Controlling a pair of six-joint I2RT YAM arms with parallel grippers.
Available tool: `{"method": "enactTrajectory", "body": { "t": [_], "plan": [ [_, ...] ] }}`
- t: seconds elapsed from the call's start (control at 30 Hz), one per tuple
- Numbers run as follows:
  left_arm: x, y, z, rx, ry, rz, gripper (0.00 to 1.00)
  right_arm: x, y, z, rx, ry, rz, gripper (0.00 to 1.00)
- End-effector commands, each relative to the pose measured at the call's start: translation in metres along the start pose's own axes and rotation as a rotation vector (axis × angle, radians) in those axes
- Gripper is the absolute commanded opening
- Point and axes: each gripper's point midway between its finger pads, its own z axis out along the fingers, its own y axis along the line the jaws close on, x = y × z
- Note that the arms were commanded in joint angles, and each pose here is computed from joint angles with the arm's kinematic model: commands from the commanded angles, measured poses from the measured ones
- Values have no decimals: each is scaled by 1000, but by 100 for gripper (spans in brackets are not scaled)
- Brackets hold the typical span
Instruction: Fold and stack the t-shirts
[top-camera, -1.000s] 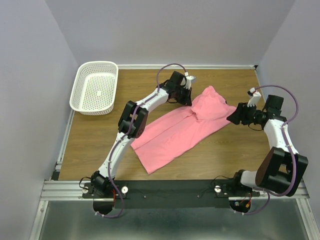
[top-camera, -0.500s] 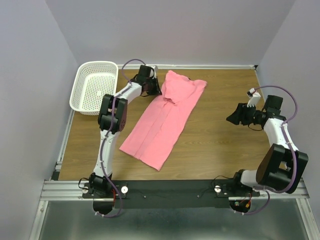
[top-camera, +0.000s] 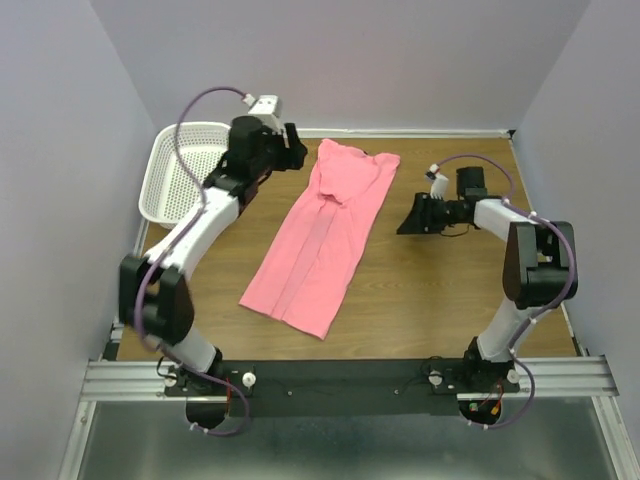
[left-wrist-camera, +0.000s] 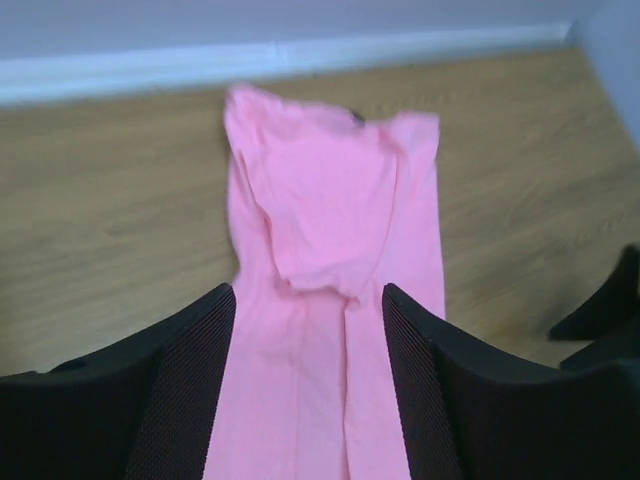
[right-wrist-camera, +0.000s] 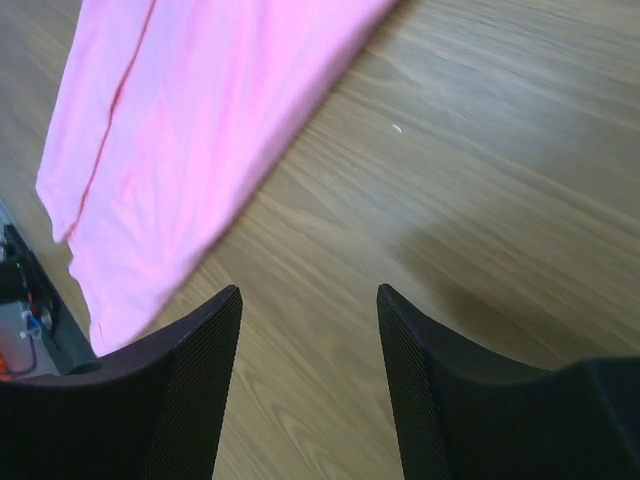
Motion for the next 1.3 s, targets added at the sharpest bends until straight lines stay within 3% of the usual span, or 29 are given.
{"method": "enactTrajectory", "body": {
  "t": [0.0, 0.17, 0.3, 0.47, 0.53, 0.57, 0.67, 0.77, 0.87, 1.0, 1.17, 1.23, 1.27],
  "plan": [
    [-72, 11, -110, -126, -363, 76, 75, -21, 5, 40, 99, -65, 111, 64],
    [-43, 17, -221, -125, -499, 55, 84, -44, -10, 77, 210, -176, 268, 63],
    [-12, 14, -269, -108, -534, 43, 84, -42, -15, 110, 205, -143, 366, 62],
    [13, 10, -298, -77, -542, -20, 84, -26, -12, 134, 210, -102, 414, 58],
    [23, 9, -304, -62, -540, -36, 84, -21, -16, 138, 224, -94, 430, 49],
    [27, 7, -306, -48, -540, -47, 84, -20, -21, 138, 248, -101, 430, 38],
    [28, 5, -309, -38, -544, -61, 83, -18, -32, 132, 300, -118, 443, 21],
    [27, 5, -309, -39, -541, -56, 83, -18, -37, 122, 320, -134, 449, 7],
    [31, 2, -302, -19, -514, -50, 83, -25, -47, 106, 327, -152, 450, 1],
    [33, -3, -298, 9, -492, -50, 83, -23, -83, 72, 369, -132, 481, 1],
    [42, -14, -284, 84, -438, -103, 83, -24, -130, 38, 437, -63, 355, 2],
    [51, -22, -274, 144, -395, -124, 82, -39, -148, 23, 442, -52, 295, 19],
    [56, -24, -271, 162, -376, -138, 82, -31, -149, 15, 420, 15, 224, 30]
  ]
}}
